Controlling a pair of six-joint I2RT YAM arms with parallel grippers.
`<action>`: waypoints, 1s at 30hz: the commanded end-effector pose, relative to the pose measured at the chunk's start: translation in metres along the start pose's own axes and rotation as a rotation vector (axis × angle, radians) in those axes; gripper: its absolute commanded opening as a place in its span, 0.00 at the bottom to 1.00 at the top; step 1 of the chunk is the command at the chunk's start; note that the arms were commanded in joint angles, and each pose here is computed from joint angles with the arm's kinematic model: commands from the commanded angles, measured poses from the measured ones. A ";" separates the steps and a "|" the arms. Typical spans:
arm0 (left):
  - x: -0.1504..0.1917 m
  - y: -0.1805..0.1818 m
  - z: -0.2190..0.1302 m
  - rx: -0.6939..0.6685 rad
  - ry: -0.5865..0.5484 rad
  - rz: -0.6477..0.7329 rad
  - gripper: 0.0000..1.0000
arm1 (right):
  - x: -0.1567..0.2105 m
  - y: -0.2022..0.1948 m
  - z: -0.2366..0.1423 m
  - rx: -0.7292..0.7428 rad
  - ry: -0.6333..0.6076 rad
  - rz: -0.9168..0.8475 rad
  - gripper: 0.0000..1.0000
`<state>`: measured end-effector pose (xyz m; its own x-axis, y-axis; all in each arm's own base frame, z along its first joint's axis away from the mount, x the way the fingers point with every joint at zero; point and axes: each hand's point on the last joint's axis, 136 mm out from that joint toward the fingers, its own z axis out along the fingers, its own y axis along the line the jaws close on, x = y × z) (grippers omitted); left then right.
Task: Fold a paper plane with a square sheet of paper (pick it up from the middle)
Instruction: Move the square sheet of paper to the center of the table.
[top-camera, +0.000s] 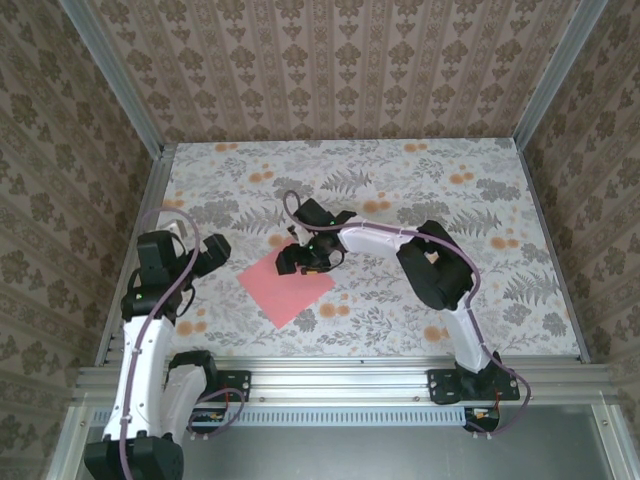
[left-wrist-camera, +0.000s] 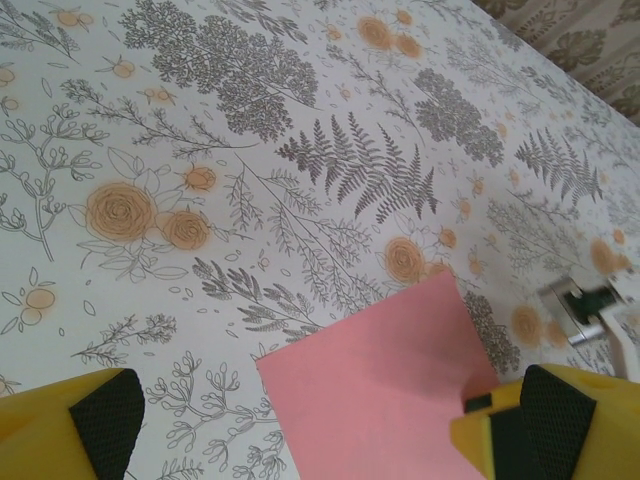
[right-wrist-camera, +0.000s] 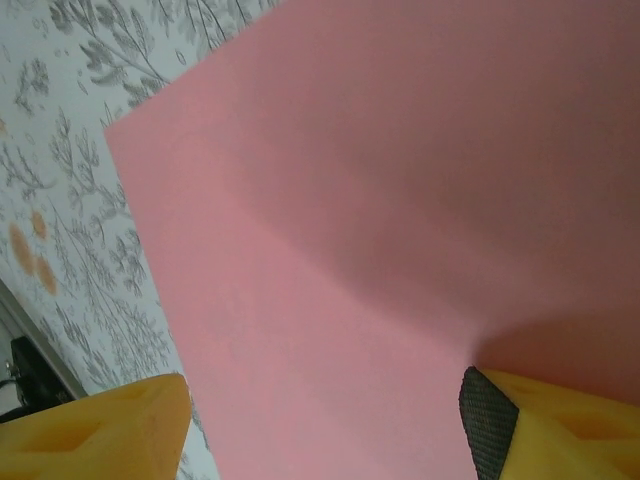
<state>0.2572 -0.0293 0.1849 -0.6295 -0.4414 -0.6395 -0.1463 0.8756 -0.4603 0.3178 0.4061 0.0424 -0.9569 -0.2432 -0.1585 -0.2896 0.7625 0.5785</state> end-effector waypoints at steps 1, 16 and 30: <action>0.010 0.000 -0.003 0.017 0.031 -0.013 1.00 | -0.008 0.004 0.003 0.031 0.013 -0.038 0.75; 0.023 -0.015 0.015 0.100 0.085 -0.041 1.00 | -0.010 -0.081 -0.007 0.275 0.006 0.096 0.72; 0.049 -0.055 0.038 0.114 0.175 0.082 1.00 | 0.013 -0.178 -0.110 0.431 -0.101 0.241 0.72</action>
<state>0.2558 -0.1032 0.1485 -0.7780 -0.3201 -0.5406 -0.0091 0.8661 -0.4997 0.3719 0.2340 0.0272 -0.9856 0.0266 -0.1669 -0.0309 0.9427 0.3322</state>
